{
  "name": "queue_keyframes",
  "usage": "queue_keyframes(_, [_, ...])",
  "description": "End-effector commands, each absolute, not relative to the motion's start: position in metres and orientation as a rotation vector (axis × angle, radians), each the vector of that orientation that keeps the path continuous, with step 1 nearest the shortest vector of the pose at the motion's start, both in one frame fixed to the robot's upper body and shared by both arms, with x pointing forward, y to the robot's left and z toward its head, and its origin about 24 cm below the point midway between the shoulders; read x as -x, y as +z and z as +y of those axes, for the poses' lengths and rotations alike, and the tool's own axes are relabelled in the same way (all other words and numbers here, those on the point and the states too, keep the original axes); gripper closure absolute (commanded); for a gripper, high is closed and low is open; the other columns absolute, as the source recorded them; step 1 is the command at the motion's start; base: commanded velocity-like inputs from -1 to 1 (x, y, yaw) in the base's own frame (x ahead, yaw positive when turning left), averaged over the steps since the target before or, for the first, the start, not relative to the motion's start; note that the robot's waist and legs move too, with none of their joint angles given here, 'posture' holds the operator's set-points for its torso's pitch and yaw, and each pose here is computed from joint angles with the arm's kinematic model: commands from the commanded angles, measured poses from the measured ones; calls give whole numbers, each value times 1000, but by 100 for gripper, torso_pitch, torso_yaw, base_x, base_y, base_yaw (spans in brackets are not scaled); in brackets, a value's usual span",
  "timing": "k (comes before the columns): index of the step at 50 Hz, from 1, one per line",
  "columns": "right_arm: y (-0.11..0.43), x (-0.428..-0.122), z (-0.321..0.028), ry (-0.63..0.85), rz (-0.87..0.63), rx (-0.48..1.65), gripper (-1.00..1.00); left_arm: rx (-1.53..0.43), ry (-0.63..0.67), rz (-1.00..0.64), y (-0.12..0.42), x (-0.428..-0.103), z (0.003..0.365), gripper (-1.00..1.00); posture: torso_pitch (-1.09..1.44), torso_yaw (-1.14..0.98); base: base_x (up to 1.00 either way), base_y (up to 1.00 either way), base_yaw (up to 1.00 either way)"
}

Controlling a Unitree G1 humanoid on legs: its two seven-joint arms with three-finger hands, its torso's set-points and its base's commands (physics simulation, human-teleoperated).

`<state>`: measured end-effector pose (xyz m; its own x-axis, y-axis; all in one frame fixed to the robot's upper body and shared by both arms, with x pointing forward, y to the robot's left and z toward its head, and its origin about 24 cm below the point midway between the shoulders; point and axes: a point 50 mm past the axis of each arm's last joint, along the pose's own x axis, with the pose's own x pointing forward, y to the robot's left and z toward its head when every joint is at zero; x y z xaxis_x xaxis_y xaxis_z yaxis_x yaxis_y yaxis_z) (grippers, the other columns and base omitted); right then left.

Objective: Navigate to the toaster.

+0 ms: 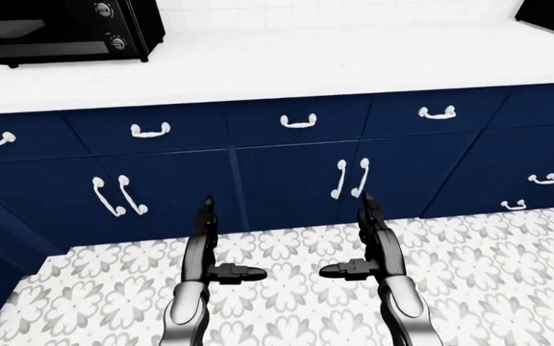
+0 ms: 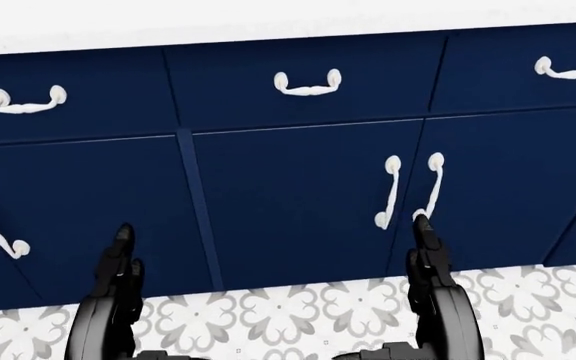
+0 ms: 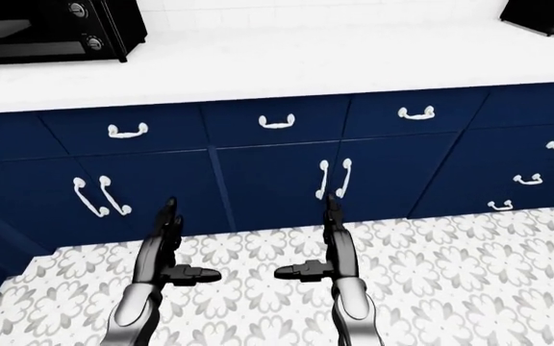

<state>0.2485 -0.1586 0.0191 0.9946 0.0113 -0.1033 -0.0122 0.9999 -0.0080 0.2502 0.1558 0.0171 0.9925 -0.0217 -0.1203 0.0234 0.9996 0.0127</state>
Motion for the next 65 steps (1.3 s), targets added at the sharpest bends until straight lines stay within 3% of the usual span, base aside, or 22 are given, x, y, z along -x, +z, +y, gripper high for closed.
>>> queue_keyframes(1, [37,-254,-156,24,10,10,-100,-20,-23,36,33,-255,156,-100,0,0,0,-37,0])
queue_keyframes(65, [36,-254,-156,24,12,13,-100,-24,-23,40,32,-256,156,-100,0,0,0,-36,0])
